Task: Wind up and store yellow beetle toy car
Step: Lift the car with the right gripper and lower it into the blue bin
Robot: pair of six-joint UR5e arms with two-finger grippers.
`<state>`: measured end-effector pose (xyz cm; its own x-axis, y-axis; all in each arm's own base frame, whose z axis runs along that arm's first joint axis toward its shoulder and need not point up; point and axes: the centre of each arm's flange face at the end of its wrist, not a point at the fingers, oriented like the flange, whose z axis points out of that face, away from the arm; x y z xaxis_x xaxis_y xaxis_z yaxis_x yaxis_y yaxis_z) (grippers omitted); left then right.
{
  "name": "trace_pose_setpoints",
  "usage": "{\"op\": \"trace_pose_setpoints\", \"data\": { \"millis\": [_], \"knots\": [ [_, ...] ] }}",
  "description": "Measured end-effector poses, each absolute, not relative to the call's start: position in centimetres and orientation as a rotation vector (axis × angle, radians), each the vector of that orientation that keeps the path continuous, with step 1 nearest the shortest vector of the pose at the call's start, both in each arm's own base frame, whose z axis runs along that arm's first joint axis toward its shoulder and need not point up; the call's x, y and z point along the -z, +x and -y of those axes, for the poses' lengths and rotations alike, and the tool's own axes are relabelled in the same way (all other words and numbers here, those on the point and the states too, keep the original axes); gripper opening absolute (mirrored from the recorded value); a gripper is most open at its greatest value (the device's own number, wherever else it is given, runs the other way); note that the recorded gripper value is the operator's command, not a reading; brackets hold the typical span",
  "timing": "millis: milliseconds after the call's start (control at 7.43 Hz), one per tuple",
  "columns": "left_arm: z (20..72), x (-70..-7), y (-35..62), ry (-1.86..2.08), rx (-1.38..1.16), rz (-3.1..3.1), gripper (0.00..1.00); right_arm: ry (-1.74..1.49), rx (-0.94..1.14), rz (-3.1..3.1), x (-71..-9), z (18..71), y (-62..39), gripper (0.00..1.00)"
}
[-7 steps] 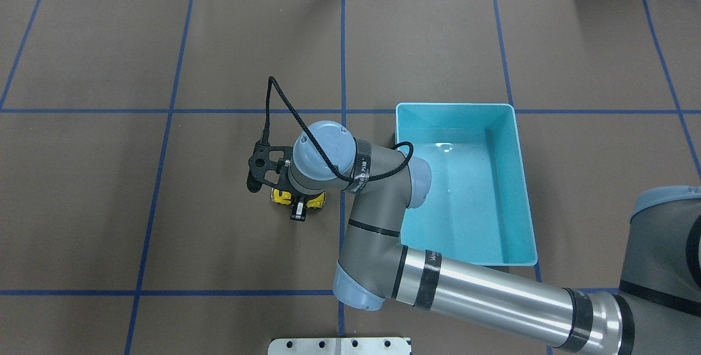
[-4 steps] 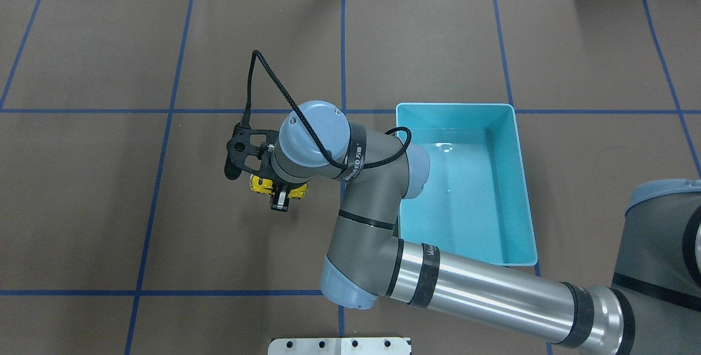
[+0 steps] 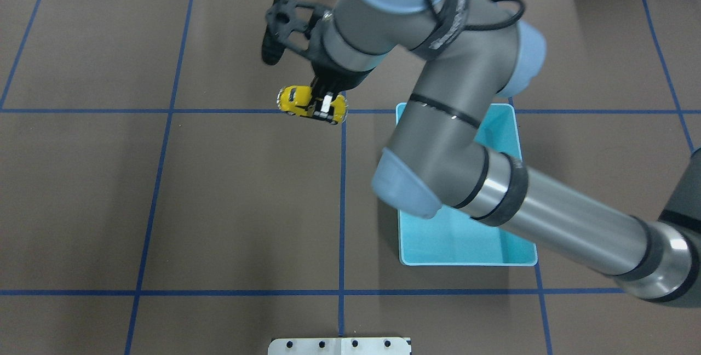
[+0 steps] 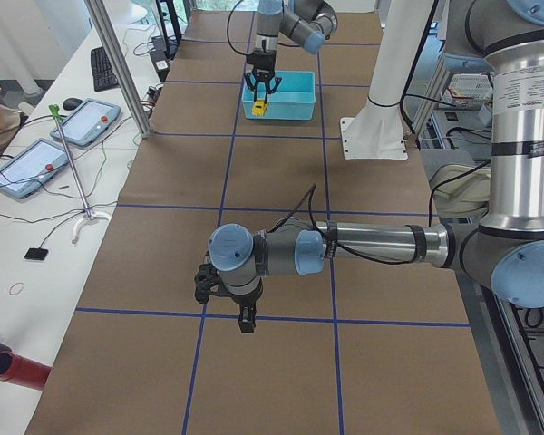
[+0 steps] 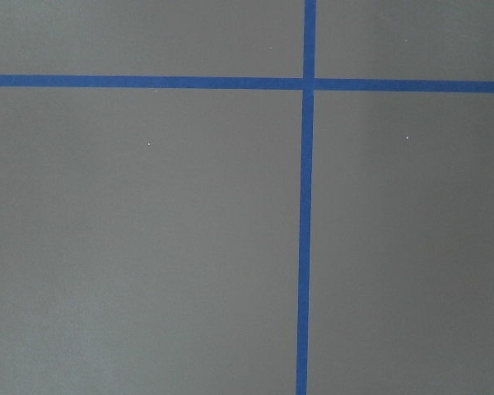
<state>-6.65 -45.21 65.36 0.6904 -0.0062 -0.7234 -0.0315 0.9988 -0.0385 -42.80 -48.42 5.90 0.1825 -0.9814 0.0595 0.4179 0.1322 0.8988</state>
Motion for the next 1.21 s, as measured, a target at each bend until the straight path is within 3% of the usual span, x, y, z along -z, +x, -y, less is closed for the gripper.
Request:
{"op": "trace_pose_setpoints", "data": {
  "millis": [538, 1212],
  "knots": [
    [45.2, -65.3, -6.7, -0.048, -0.017, -0.808, 1.0, 0.864, 1.355, 0.715, -19.8, 46.8, -32.2, 0.0],
    [45.2, -65.3, -6.7, -0.049, -0.016, -0.808, 1.0, 0.791, 1.491, 0.711, -30.5, 44.4, -37.4, 0.0]
  ]
}}
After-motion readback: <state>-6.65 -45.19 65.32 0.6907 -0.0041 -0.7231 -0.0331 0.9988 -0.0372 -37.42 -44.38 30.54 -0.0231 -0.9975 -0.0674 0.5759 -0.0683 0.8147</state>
